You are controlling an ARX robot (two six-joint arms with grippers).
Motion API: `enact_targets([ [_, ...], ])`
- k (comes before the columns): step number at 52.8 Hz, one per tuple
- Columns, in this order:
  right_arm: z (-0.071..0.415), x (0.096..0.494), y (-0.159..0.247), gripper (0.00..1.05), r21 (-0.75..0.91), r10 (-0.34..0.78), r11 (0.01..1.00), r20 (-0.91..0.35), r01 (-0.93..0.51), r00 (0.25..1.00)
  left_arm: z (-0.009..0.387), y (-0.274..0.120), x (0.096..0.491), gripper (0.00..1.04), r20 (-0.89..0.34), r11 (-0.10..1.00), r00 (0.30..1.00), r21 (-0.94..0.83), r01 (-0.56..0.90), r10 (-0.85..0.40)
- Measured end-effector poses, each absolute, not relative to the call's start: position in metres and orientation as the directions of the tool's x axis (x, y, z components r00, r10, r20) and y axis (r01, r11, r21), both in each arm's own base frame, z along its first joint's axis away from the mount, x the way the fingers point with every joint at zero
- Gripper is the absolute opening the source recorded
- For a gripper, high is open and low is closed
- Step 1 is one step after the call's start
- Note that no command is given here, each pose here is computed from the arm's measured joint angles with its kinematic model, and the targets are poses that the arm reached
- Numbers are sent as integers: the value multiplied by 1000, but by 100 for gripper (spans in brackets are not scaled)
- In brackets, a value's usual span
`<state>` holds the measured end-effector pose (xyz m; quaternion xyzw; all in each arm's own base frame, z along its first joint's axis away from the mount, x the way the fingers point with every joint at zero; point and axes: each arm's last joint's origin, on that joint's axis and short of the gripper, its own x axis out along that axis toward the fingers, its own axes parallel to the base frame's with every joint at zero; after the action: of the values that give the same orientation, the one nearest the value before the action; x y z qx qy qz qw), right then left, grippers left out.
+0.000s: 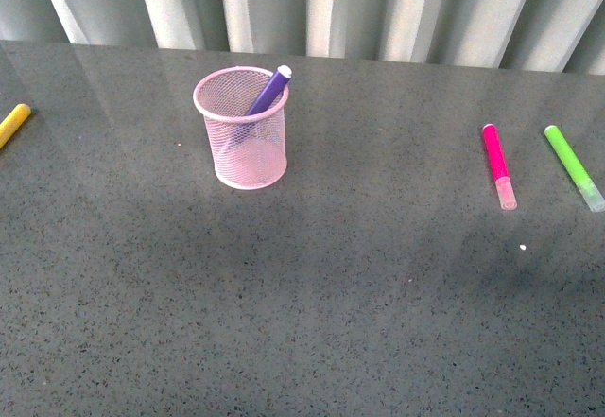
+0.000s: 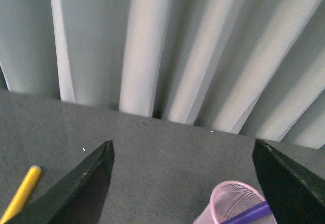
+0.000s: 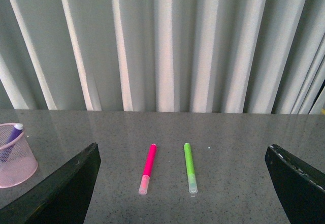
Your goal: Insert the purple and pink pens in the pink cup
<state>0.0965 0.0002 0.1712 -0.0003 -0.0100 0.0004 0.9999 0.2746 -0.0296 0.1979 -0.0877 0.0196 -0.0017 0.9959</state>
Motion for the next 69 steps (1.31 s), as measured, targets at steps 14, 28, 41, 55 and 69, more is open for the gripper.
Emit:
enact_targets([
  [14,171,96,0,98,-1,1,1000,20,-1,1000,184,-15,224,33,-12,1000,1000,-24,0,0],
  [28,171,96,0,98,-1,1,1000,20,-1,1000,175,0,185,4,-12,1000,1000,-10,-4,4],
  [41,171,96,0,98,-1,1,1000,20,-1,1000,161,0,159,4,-21,1000,1000,-8,1,-2],
  [55,171,96,0,98,-1,1,1000,20,-1,1000,164,0,139,4,-9,1000,1000,-7,1,-2],
  [69,171,96,0,98,0,1,1000,20,-1,1000,168,0,129,4,4,1000,1000,-7,2,-2],
])
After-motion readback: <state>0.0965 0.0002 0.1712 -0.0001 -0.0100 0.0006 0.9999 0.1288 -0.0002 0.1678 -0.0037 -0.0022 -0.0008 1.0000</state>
